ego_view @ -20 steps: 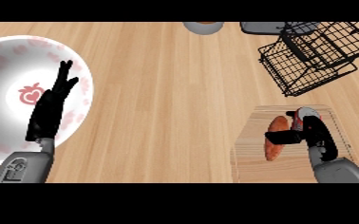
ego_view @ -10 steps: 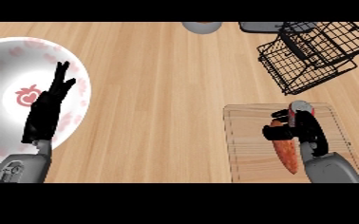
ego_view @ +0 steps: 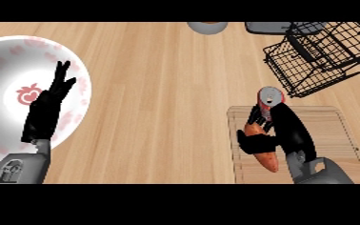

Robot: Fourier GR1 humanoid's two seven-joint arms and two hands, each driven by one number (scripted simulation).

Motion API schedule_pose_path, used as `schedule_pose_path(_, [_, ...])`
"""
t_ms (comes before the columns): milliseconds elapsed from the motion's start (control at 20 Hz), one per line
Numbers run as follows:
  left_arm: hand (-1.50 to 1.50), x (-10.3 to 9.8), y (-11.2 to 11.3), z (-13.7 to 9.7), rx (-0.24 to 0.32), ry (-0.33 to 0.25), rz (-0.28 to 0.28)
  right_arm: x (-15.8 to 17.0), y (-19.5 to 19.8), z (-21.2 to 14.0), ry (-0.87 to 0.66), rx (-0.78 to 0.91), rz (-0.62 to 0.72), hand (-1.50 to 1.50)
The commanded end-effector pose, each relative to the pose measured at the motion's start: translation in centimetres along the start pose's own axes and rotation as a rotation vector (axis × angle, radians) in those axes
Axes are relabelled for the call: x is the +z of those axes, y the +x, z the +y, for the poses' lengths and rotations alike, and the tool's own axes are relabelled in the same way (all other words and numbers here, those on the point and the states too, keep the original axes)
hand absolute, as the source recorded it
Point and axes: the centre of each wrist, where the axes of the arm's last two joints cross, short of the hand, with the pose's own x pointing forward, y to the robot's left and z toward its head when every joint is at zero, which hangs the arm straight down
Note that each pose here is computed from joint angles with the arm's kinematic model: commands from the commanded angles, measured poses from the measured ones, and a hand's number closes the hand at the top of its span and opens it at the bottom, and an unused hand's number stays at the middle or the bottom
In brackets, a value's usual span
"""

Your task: Pick the sweet potato from the cutting board and place it in the tiered basket

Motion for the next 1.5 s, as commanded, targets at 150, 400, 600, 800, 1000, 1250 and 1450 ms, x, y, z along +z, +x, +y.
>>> schedule_pose_path(150, [0.0, -0.4, -0.2, 0.4, -0.001, 0.025, 0.024, 7.5, 3.8, -0.2, 0.073, 0.14, -0.662, 1.5])
schedule_pose_path(400, [0.0, 0.6, -0.9, -0.3, 0.016, 0.032, 0.029, 10.1, 4.3, -6.5, -0.183, 0.064, -0.797, 1.5])
schedule_pose_path(600, [0.0, -0.4, 0.8, 0.3, 0.003, 0.036, 0.006, 10.7, 5.4, -11.6, -0.303, 0.041, -0.813, 1.5])
schedule_pose_path(800, [0.0, 1.4, -0.2, -0.3, 0.0, 0.011, 0.014, 11.6, 5.2, -15.0, -0.412, 0.181, -0.783, 1.5])
schedule_pose_path(1000, [0.0, -0.7, -0.3, -0.2, 0.008, 0.021, 0.013, 9.0, 8.3, -17.6, -0.353, 0.175, -0.736, 1.5])
schedule_pose_path(1250, [0.0, 0.3, 1.3, -1.6, 0.006, 0.014, -0.004, 5.0, 6.9, -21.1, -0.277, 0.071, -0.775, 1.5])
schedule_pose_path(1450, [0.0, 1.1, 0.4, 0.3, -0.004, 0.026, -0.004, 3.0, 6.1, -21.7, -0.345, 0.208, -0.771, 1.5])
